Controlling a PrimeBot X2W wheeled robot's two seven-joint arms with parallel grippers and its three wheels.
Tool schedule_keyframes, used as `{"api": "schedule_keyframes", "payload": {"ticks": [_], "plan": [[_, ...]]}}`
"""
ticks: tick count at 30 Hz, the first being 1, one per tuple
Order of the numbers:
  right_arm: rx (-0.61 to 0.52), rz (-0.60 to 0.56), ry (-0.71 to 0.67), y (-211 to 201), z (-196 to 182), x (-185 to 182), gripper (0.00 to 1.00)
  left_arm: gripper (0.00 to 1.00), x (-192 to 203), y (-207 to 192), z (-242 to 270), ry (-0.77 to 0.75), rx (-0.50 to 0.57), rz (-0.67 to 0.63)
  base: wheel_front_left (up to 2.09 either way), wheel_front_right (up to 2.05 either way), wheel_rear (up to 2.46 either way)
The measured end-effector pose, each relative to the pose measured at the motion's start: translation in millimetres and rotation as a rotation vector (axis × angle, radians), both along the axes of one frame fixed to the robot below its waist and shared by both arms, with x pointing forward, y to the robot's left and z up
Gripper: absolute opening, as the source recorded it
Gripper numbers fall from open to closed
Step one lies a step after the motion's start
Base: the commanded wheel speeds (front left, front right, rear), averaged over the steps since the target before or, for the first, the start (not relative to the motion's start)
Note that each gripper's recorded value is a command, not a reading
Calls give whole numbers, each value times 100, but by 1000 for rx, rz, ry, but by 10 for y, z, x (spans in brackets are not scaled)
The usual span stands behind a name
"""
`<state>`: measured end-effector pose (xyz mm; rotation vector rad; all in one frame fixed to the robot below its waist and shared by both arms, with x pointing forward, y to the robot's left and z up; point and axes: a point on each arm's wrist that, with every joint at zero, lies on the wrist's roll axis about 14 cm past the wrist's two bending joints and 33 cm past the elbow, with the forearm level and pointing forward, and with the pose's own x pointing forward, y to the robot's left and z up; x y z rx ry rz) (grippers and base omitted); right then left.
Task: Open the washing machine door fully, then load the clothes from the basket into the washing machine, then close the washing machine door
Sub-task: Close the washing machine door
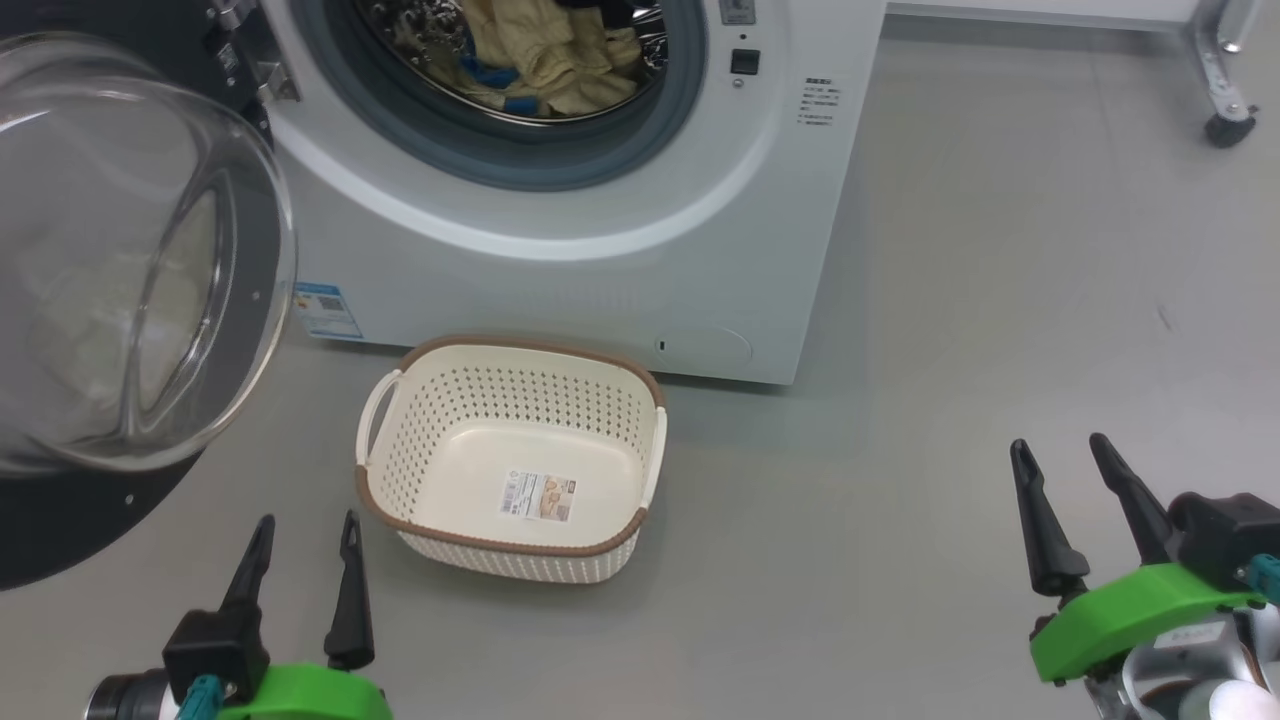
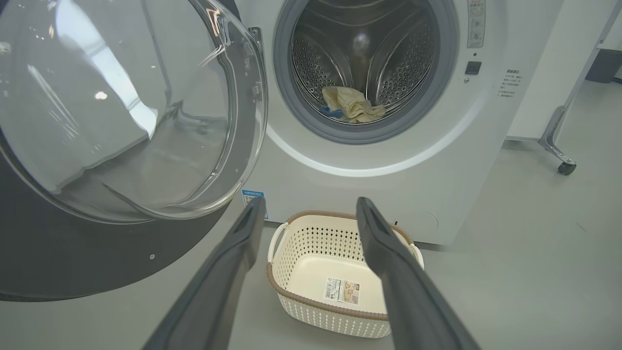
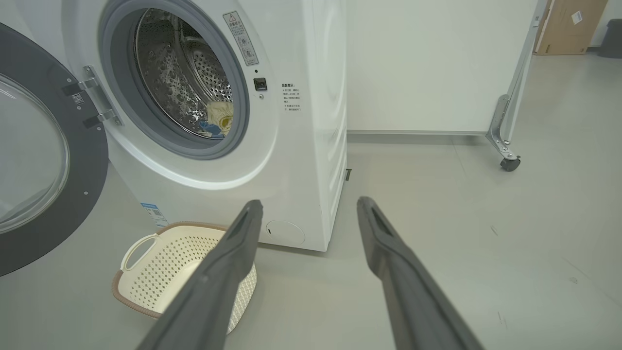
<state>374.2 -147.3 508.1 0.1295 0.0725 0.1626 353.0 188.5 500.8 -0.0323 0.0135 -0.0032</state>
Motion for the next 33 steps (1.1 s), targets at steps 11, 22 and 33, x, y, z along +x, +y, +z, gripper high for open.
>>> {"api": "schedule_keyframes", "payload": {"ticks": [11,22,33], "plan": [[0,144,2,492,-19,185,100,100,-257,394,45,-14,6,135,0,0,0],[6,304,-12,1053,32,241,100,100,-622,713,78,-27,8,262,0,0,0],[6,402,8,1392,-20,231,100,100,-828,887,84,-30,-3,342,0,0,0]]}}
